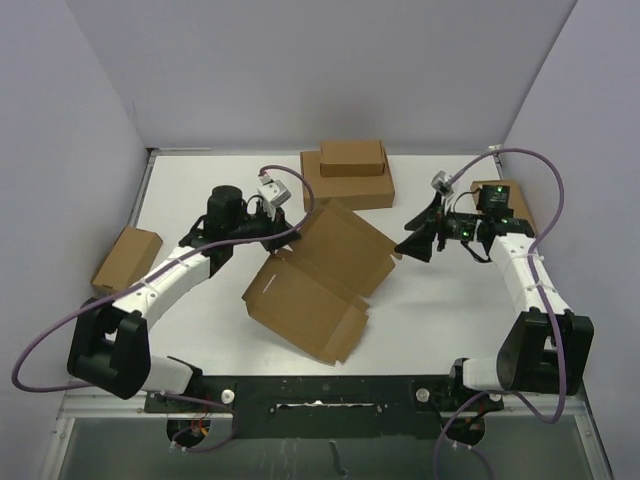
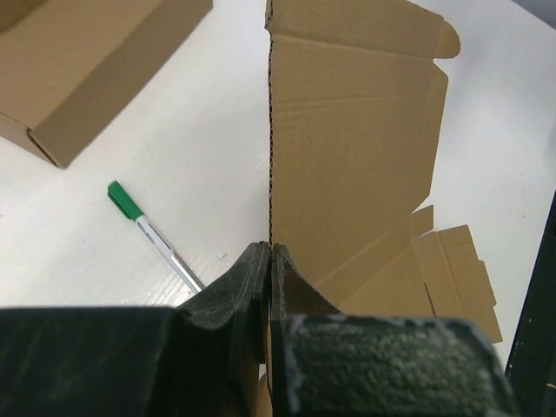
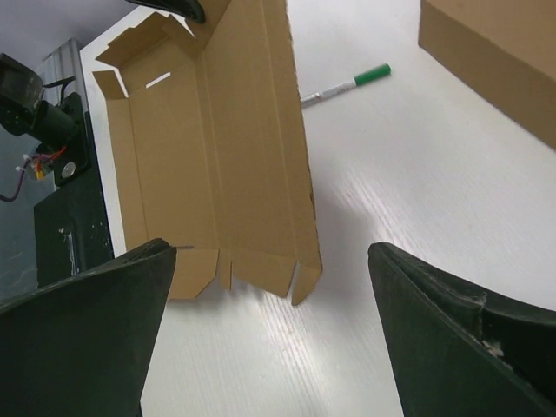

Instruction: Fold the paper box

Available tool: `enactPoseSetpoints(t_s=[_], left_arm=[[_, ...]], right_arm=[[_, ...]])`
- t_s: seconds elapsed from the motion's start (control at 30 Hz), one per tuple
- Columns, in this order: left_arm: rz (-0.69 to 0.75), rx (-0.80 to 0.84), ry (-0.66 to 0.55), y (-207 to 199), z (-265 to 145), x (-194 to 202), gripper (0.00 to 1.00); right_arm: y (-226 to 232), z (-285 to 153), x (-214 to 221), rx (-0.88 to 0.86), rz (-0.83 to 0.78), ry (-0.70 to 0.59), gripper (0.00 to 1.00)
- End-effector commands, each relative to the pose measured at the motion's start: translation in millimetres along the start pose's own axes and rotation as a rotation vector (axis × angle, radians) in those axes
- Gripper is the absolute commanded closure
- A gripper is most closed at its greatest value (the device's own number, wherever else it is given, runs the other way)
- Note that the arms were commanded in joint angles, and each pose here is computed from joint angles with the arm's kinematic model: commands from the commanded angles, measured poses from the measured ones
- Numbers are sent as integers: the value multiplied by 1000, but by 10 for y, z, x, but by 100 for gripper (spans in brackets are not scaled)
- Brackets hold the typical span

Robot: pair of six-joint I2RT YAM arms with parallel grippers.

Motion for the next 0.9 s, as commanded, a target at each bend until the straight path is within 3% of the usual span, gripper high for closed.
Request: enactPoseSetpoints(t_s=[0.0,0.17,0.53,0.73,0.87], left_arm=[[148,-49,-150,11,-182,-494,100],[174,-45,-167,-54,-223,-547,100],[191,5,-204,-208,-214,-629,100],[200,1,-211,-218,-224,-641,100],[199,2,-211,-218,-223,-646,100]], right_arm=[[279,241,-232,-59,-182,76,2],[313,412,-333,-119,-163,133,2],[214,471,-41,-103,-100,136,0],[221,497,-6,-134,-75,142,13],[257,502,-9,-157,-67,132,27]])
Point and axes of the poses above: each gripper's point midway between its finger pads, its own z axis out along the fingers, its own y axis along the line the jaws close on, x = y × z, the point moved 1 cm from there along -z, back along the fingers, and after that the axes turned 13 degrees about z, right-handed, at the moved point
